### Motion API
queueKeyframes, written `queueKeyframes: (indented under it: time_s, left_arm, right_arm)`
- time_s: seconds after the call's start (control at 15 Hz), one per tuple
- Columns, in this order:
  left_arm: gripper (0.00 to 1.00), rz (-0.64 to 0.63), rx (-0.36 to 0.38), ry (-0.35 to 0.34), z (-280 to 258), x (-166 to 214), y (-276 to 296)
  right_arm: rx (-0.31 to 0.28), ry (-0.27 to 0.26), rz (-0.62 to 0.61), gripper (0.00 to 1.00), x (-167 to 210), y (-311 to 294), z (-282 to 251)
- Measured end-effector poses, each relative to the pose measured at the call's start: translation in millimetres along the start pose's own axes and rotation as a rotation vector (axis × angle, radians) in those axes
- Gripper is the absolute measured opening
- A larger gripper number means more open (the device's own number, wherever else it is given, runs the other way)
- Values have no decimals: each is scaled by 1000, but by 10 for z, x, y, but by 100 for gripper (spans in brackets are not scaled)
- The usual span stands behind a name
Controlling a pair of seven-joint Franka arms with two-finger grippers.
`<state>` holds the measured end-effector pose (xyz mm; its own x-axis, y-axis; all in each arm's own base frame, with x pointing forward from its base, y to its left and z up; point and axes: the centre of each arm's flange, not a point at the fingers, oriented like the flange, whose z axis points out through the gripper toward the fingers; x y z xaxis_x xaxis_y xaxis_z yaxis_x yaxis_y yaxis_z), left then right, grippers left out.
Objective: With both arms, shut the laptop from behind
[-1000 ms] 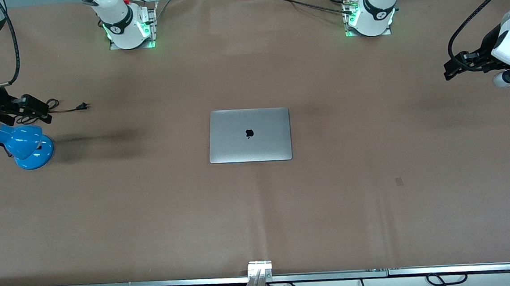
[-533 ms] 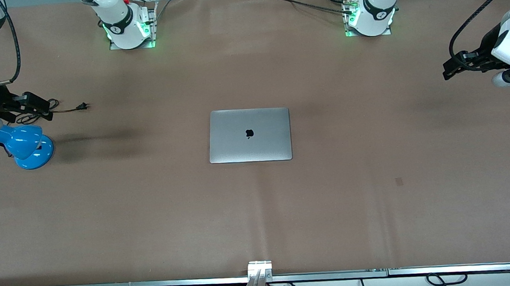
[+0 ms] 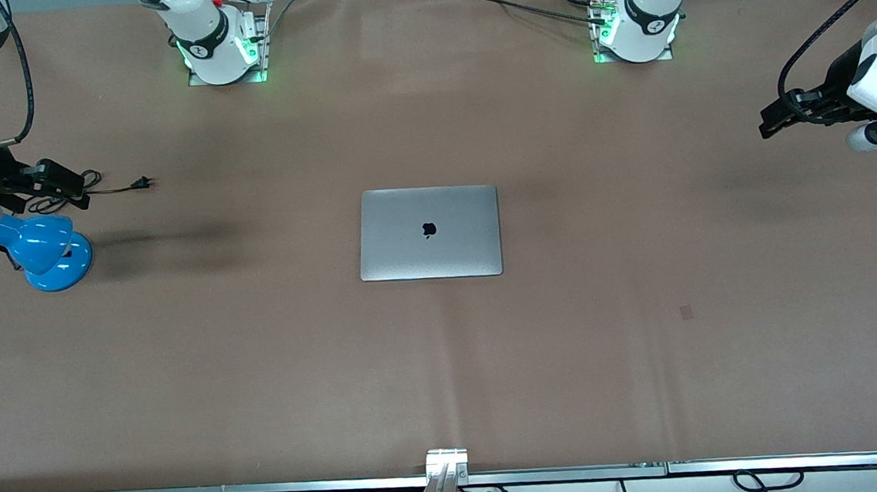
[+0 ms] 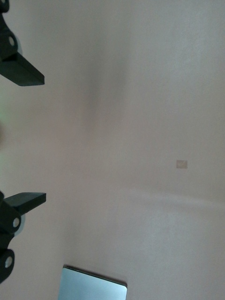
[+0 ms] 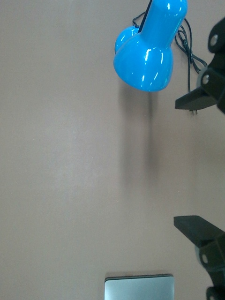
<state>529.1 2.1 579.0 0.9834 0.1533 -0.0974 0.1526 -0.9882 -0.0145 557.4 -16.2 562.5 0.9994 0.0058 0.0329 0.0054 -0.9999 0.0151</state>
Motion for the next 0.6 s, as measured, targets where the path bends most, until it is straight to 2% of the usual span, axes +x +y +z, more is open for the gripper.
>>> queueKeyframes:
  time_s: [0.6]
  left_arm:
    - [100,5,7,-40,-55,-67,18]
  right_arm:
    - [-1,1,9,100,-3,49,-6]
